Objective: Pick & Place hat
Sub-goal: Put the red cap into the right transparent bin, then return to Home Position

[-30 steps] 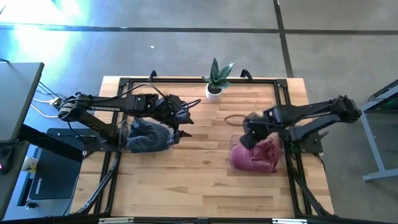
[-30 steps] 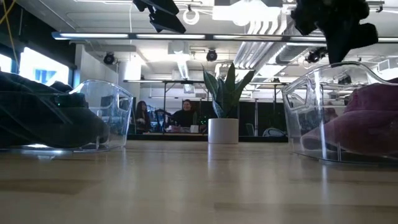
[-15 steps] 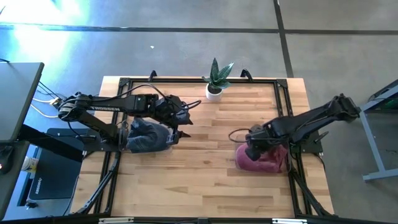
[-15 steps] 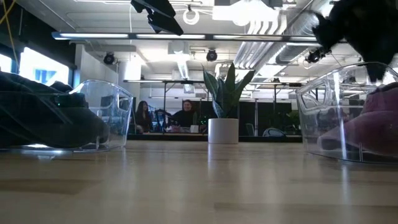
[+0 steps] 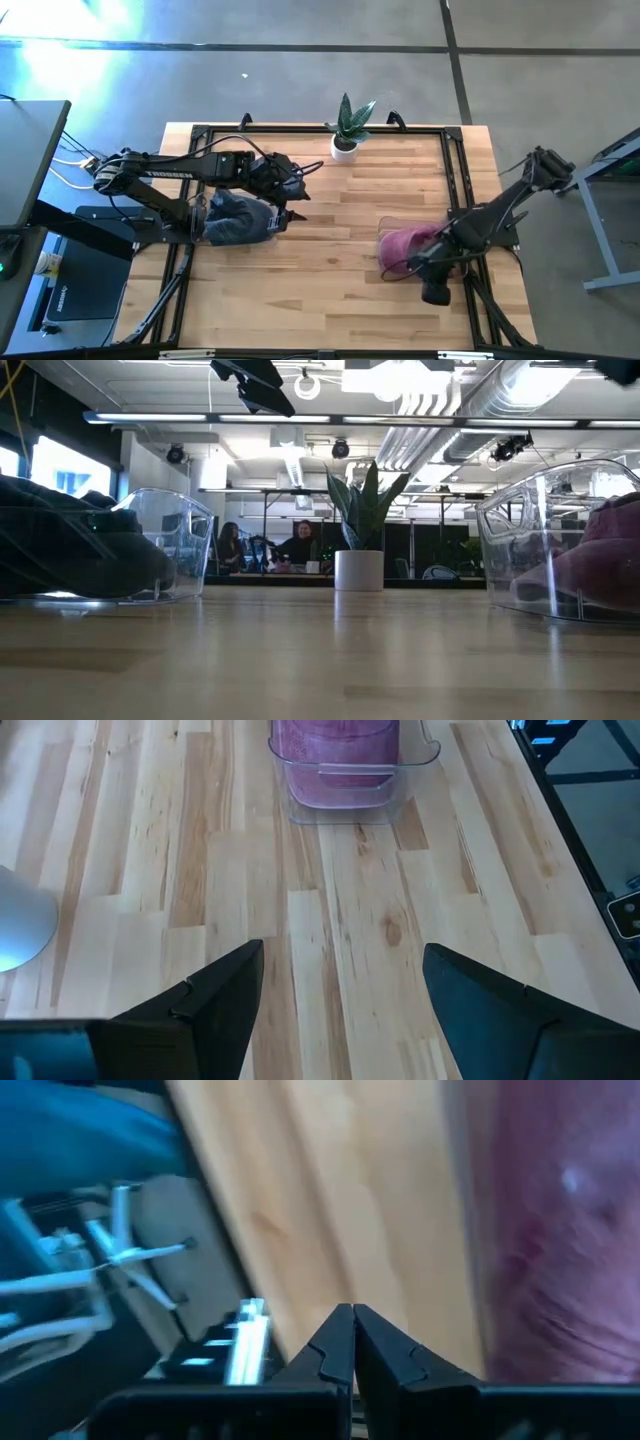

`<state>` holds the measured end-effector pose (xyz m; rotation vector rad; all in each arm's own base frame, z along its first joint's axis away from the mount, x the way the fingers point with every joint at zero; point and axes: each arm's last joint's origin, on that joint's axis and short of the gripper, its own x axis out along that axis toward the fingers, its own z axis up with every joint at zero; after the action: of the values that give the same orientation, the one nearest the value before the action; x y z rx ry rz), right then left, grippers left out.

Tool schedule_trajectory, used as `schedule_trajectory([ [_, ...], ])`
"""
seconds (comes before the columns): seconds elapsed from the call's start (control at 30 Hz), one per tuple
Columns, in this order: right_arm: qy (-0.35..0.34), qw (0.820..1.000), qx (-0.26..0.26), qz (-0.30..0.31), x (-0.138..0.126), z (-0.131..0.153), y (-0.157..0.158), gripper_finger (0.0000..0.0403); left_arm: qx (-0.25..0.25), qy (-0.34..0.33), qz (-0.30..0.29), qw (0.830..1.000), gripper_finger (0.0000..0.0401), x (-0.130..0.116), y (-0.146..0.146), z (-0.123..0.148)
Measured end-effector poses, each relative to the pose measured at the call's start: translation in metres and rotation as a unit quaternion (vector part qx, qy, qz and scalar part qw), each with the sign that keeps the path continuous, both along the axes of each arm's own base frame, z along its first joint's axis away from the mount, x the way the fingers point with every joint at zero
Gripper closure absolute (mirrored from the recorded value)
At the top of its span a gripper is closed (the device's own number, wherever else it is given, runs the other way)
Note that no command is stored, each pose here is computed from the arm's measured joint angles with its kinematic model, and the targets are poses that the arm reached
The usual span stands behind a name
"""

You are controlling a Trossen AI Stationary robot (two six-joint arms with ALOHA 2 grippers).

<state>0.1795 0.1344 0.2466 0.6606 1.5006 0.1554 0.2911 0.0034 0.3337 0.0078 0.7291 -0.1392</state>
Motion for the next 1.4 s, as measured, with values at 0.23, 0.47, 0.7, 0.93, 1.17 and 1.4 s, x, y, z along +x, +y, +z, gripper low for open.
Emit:
schedule_trajectory([
  [0.23, 0.058, 0.995, -0.067, -0.048, -0.019, -0.044, -0.005, 0.0401, 0.008, 0.001, 0.009, 1.000, 0.0131, 0.000, 0.001, 0.000],
  [0.47, 0.030, 0.985, -0.139, -0.096, -0.019, -0.047, -0.011, 0.0401, 0.011, 0.014, 0.013, 1.000, 0.0131, -0.002, 0.001, -0.002],
  [0.7, 0.028, 0.988, -0.102, -0.112, -0.012, -0.027, -0.004, 0.0401, 0.006, 0.023, 0.017, 1.000, 0.0131, -0.003, 0.001, -0.003],
  [0.93, -0.120, 0.968, -0.116, -0.186, 0.009, 0.032, 0.002, 0.0401, -0.031, 0.021, 0.037, 0.999, 0.0136, -0.014, 0.000, 0.006],
  [1.17, -0.381, 0.886, -0.113, -0.238, 0.014, 0.097, -0.022, 0.0402, -0.041, -0.057, 0.045, 0.997, 0.0229, -0.049, 0.006, 0.040],
  [1.4, -0.555, 0.795, -0.116, -0.215, -0.022, 0.114, -0.087, 0.0402, -0.059, -0.121, 0.109, 0.985, 0.0377, -0.081, 0.024, 0.065],
])
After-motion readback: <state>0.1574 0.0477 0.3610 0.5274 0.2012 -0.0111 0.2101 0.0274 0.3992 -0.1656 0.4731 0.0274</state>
